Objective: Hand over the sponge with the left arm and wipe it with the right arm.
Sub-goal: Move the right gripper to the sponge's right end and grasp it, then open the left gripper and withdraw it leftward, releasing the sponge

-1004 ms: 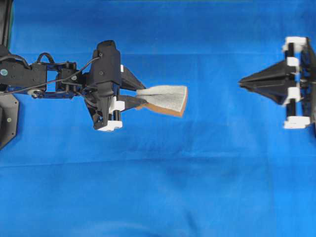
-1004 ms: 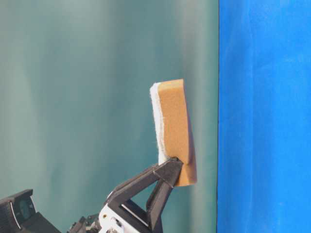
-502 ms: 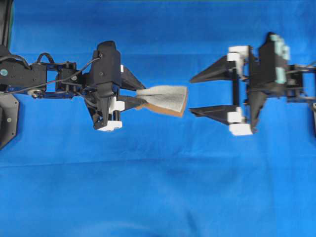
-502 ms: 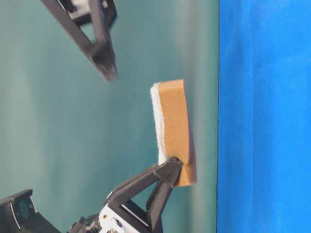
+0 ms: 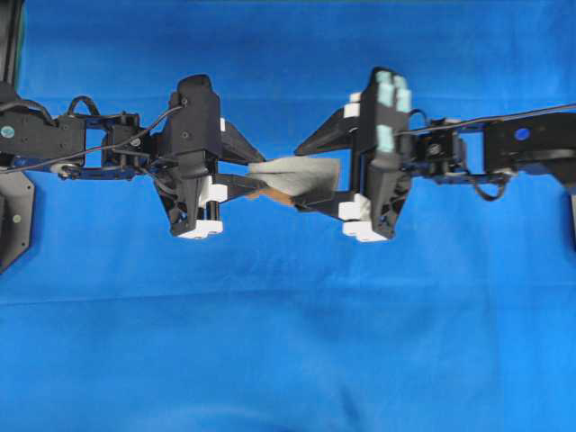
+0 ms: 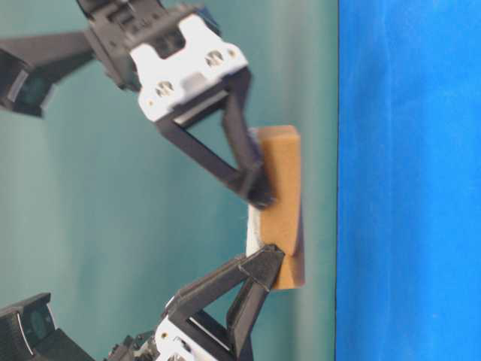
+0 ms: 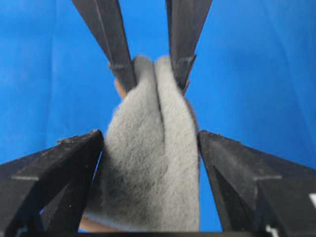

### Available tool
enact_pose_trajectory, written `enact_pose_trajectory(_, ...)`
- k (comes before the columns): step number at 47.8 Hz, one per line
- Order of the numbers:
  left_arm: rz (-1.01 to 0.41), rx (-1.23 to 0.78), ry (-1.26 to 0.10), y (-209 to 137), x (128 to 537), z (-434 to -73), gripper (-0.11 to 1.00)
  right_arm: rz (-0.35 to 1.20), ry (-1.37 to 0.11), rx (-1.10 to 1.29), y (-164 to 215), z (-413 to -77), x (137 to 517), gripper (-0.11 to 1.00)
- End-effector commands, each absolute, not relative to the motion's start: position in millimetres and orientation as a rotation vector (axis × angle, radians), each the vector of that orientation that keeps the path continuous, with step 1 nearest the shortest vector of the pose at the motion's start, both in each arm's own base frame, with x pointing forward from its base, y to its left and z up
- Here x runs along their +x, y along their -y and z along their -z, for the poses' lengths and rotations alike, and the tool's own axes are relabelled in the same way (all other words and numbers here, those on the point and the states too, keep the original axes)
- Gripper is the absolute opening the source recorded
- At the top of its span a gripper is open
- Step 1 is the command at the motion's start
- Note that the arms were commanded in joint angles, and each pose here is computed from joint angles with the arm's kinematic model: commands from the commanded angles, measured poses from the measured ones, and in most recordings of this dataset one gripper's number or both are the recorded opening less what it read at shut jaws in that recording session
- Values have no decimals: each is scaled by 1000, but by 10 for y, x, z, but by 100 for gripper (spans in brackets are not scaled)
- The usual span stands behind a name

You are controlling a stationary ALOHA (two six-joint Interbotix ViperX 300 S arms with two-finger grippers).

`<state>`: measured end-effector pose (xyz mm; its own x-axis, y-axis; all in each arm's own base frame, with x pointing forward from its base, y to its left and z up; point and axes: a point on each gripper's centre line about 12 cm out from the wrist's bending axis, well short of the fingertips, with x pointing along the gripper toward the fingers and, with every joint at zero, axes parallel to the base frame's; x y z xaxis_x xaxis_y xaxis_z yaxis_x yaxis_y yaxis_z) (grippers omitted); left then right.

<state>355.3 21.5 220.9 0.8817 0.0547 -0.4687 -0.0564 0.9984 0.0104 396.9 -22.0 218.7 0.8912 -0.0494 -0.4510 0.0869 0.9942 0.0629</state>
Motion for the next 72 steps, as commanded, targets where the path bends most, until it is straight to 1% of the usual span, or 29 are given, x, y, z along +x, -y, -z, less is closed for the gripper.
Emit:
enact_pose_trajectory(1,-55,0,-456,-205,3564,-2309,24,75,-445,84,242,-2279,4026,74)
enact_pose_trajectory(14,-42,26,-455,-178,3576,-2311,22,77,-455,81,253,-2248,4018,73)
enact_pose_trajectory(19,-40,29,-450,-173,3581,-2320,22,75,-454,70,253,-2254,4017,70)
enact_pose_trajectory(22,-40,29,-450,-173,3581,-2320,22,72,-454,60,252,-2254,4017,63)
enact_pose_trajectory(29,-39,32,-447,-173,3585,-2327,21,70,-453,54,252,-2257,4013,29)
enact_pose_trajectory(31,-39,34,-447,-173,3587,-2323,19,70,-450,54,252,-2264,4012,22)
enact_pose_trajectory(46,-40,31,-437,-174,3590,-2346,19,72,-456,54,258,-2254,4006,21)
enact_pose_trajectory(48,-40,30,-432,-173,3583,-2359,25,70,-453,54,251,-2262,4006,21)
enact_pose_trajectory(51,-41,30,-421,-172,3557,-2389,42,70,-456,54,251,-2255,3997,21)
enact_pose_trajectory(52,-41,28,-418,-171,3537,-2403,51,70,-456,52,250,-2256,3993,21)
enact_pose_trajectory(53,-41,29,-415,-170,3520,-2413,57,70,-454,54,250,-2262,3991,21)
enact_pose_trajectory(57,-41,31,-397,-167,3440,-2468,80,70,-457,54,249,-2257,3969,21)
enact_pose_trajectory(60,-42,31,-380,-163,3368,-2520,91,70,-457,54,247,-2263,3943,21)
enact_pose_trajectory(72,-44,31,-303,-146,2997,-2653,91,71,-456,53,246,-2279,3829,21)
